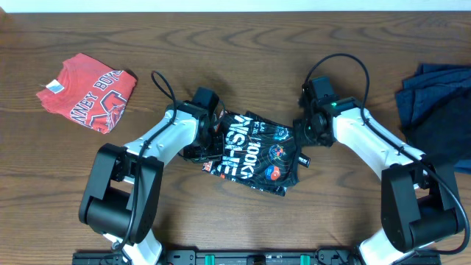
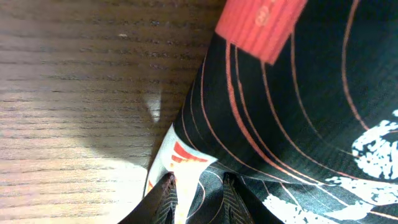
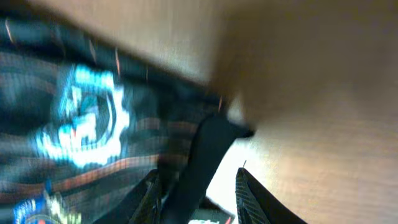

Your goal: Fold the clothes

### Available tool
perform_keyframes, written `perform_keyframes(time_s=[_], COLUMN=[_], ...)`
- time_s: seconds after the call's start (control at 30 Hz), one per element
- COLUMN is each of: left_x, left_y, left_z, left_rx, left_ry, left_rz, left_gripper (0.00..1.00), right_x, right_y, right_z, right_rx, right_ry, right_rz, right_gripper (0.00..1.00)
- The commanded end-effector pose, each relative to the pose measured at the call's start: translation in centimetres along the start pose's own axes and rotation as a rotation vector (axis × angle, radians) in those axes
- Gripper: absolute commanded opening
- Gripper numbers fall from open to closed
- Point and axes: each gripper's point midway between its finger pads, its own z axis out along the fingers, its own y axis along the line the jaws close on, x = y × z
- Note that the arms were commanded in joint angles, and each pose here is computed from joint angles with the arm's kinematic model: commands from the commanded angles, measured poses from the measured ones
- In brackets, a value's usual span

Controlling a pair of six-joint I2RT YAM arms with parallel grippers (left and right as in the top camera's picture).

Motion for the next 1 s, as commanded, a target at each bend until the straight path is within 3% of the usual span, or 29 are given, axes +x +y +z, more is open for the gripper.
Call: perform_keyframes(time_s=[0.0,0.23,0.57,0.97], left_x=[0.0,0.1,-0.2,-0.2], left_y=[0.7,1.3,1.7,1.7], left_z=[0.2,0.1,-0.1,-0.1], left_rx=[-0.038,-0.069,-0.093,-0.092], left_ry=[-0.001,0.001,-0.018,-0.017], left_rz=[-0.013,-0.016,-0.015,-0.014], left_gripper=[0.28,0.28,0.28,0.28], right_x=[1.5,3.5,3.5,4.7], right_y=[0.2,2.0,1.8,4.2], right_z=[0.0,-0.7,-0.2,1.8], right_rx=[-0.035,-0.218,-0.248,-0.419], right_ry=[0.064,0.162,0.151,0.137], right_rz=[-0.024,-0.052,-0.022,0.098], right_gripper=[0.39,0.55,0.77,0.85])
